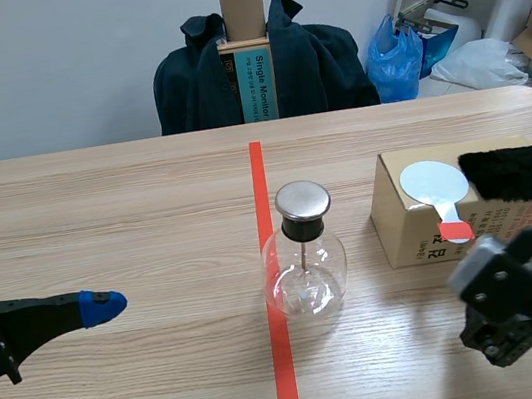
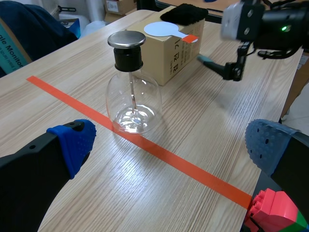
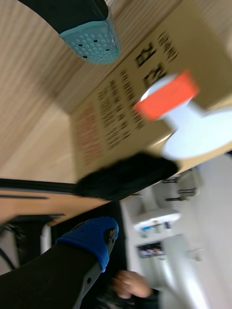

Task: Do the electroscope experiment.
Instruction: 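Return to the home posture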

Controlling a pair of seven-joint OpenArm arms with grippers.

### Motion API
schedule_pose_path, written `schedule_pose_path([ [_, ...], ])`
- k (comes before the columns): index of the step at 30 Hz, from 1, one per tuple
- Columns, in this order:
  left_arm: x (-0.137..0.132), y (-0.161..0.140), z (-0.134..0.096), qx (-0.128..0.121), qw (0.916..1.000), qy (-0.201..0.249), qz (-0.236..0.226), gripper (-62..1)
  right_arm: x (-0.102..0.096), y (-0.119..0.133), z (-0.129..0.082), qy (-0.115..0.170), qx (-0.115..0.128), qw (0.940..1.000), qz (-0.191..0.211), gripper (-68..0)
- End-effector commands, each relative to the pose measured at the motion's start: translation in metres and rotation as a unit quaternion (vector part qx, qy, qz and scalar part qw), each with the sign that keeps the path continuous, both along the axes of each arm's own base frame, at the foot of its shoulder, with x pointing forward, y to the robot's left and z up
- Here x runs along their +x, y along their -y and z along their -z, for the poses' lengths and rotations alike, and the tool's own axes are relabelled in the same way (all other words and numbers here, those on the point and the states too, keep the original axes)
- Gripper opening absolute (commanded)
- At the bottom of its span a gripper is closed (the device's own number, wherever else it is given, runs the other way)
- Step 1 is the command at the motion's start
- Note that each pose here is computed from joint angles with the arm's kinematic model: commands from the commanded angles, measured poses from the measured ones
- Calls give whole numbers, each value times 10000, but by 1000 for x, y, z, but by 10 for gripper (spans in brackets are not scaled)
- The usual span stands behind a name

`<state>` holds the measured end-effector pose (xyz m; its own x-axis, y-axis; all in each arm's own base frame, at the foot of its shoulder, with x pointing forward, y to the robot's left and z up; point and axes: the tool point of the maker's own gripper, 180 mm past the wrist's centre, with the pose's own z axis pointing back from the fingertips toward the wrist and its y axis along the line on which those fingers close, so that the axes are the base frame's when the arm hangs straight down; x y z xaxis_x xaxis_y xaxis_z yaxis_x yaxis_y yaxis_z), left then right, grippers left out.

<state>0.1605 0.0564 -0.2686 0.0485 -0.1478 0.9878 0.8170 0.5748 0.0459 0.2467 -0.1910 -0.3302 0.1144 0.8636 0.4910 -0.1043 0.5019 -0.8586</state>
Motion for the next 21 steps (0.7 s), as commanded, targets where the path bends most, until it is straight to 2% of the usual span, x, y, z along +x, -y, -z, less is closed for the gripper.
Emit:
schedule_pose_path([
  [1,1,3,-6,-141,9999,60,-17,14,-1,16,-29,384,143,9991,133,4],
  [3,1,3,-6,-141,9999,60,-17,14,-10,28,-49,585,627,9955,414,4],
  [5,1,3,-6,-141,9999,60,-17,14,-20,43,-66,760,1087,9884,736,4],
  [7,1,3,-6,-140,9999,59,-17,14,-28,55,-86,977,1521,9787,969,4],
  [9,1,3,-6,-138,9999,58,-17,14,-31,63,-109,1287,2009,9646,1122,4],
  [10,1,3,-5,-132,9999,53,-17,14,-31,62,-118,1353,2244,9587,1105,4],
  [13,1,3,-5,-129,9999,49,-19,14,-24,45,-134,1261,2717,9520,634,4],
  [16,1,3,-5,-133,9999,49,-19,14,-17,17,-142,907,3058,9477,-149,4],
  [18,1,3,-5,-133,9999,49,-19,14,-14,-4,-147,664,3183,9431,-691,4],
  [21,1,3,-5,-132,9999,48,-16,14,-12,-27,-153,452,3320,9341,-1235,4],
])
